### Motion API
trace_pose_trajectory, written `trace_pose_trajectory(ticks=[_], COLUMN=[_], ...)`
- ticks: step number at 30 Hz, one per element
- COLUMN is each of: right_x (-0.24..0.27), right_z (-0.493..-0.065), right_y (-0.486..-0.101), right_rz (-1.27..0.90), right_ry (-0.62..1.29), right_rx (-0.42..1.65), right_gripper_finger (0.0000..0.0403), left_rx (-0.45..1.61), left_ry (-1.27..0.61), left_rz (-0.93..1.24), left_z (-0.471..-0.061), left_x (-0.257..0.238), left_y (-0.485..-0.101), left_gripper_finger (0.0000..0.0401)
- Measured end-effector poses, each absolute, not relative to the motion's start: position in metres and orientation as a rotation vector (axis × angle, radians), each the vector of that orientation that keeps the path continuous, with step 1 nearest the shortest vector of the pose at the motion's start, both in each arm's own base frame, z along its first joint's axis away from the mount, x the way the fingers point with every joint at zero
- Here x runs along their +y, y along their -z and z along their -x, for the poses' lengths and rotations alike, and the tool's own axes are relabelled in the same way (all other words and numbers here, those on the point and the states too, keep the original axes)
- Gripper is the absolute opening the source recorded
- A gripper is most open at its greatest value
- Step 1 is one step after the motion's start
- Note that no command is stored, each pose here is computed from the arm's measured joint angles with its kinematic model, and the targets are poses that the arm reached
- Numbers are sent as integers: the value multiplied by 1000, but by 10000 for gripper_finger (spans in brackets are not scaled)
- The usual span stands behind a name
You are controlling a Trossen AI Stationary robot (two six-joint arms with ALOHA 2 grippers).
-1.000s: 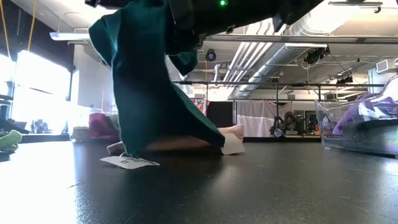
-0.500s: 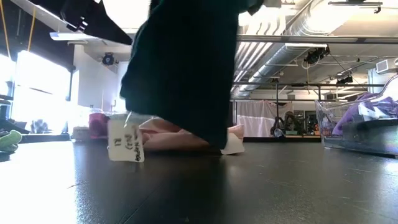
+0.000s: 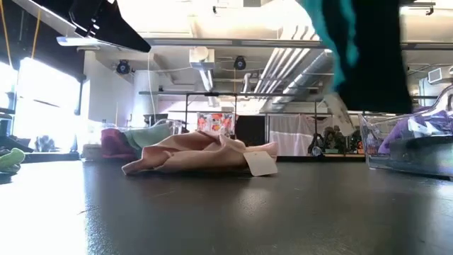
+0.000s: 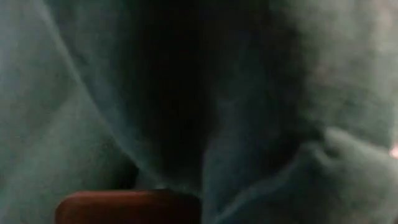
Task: Sort towels by color in basket
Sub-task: Put the dark green towel into the bottom transparent bin
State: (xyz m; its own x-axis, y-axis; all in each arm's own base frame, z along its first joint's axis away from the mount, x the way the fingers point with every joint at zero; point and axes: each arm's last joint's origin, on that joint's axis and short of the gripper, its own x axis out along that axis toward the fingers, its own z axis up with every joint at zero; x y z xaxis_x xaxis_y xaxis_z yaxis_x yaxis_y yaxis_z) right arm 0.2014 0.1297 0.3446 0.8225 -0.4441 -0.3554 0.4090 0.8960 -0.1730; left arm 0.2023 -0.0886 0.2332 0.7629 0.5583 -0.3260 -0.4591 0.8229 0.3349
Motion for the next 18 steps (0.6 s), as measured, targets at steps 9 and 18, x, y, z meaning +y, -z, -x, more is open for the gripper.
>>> trace_pose_trajectory(ticks=[9, 18], right_x=[79, 50], right_z=[-135, -101], right_y=[-356, -390], right_rz=[-253, -225], right_ry=[459, 544], right_rx=[597, 551], right_gripper_finger=[3, 3], left_rx=[430, 429], left_ry=[-559, -559], left_rz=[-243, -242], left_z=[-202, -202], left_x=[-89, -89], left_y=[-233, -233], left_gripper_finger=[131, 131])
